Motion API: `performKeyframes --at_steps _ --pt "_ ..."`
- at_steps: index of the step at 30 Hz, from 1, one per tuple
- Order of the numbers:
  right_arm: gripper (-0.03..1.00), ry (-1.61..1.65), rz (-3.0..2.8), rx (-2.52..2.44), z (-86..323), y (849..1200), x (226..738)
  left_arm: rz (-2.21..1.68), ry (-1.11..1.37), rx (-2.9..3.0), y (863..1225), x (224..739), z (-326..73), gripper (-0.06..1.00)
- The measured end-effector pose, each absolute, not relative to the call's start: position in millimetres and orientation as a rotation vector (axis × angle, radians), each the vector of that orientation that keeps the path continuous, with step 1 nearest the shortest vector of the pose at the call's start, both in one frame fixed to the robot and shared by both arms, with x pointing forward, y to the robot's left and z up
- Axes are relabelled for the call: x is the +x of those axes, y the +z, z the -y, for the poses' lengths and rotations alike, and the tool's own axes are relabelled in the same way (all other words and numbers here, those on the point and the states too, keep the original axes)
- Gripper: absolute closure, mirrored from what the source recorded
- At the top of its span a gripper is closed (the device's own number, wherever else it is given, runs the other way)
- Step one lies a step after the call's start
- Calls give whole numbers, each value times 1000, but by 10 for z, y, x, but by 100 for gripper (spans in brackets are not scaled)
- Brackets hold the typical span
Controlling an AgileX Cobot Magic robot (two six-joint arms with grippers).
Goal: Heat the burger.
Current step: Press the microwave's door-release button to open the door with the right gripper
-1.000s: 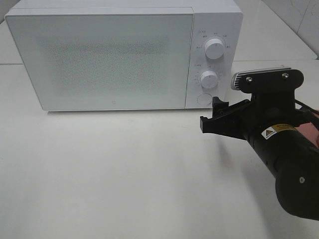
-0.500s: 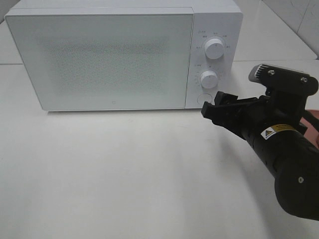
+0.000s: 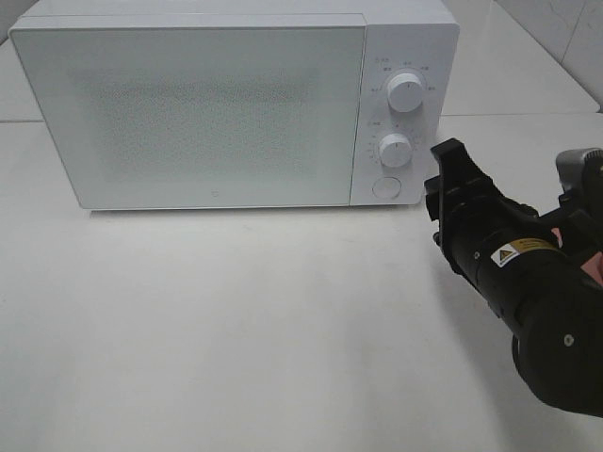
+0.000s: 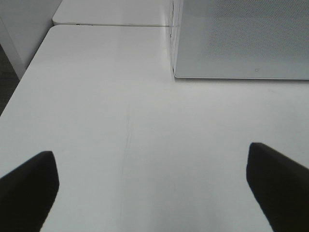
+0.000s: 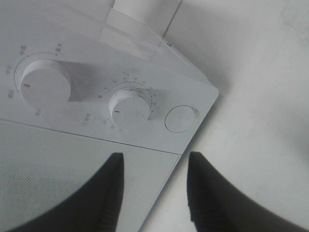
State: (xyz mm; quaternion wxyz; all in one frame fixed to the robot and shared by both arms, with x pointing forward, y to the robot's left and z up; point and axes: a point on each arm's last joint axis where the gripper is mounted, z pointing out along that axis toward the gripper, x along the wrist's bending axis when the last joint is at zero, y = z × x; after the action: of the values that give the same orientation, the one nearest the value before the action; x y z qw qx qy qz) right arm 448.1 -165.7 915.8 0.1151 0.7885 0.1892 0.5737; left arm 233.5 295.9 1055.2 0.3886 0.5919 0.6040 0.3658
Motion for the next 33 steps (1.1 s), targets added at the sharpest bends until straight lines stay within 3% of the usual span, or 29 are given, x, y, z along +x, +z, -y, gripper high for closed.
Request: performKeyframes --at_steps 5,16,33 --pt "76 1779 -278 2469 1656 9154 4480 -1536 930 1505 10552 2335 -2959 -5" --pt "95 1715 -97 2691 1611 9067 4450 -1536 930 1505 10552 2335 -2959 -5" --pt "97 1678 -130 2693 1548 8938 4504 -1536 930 1505 10552 2335 -2959 -5"
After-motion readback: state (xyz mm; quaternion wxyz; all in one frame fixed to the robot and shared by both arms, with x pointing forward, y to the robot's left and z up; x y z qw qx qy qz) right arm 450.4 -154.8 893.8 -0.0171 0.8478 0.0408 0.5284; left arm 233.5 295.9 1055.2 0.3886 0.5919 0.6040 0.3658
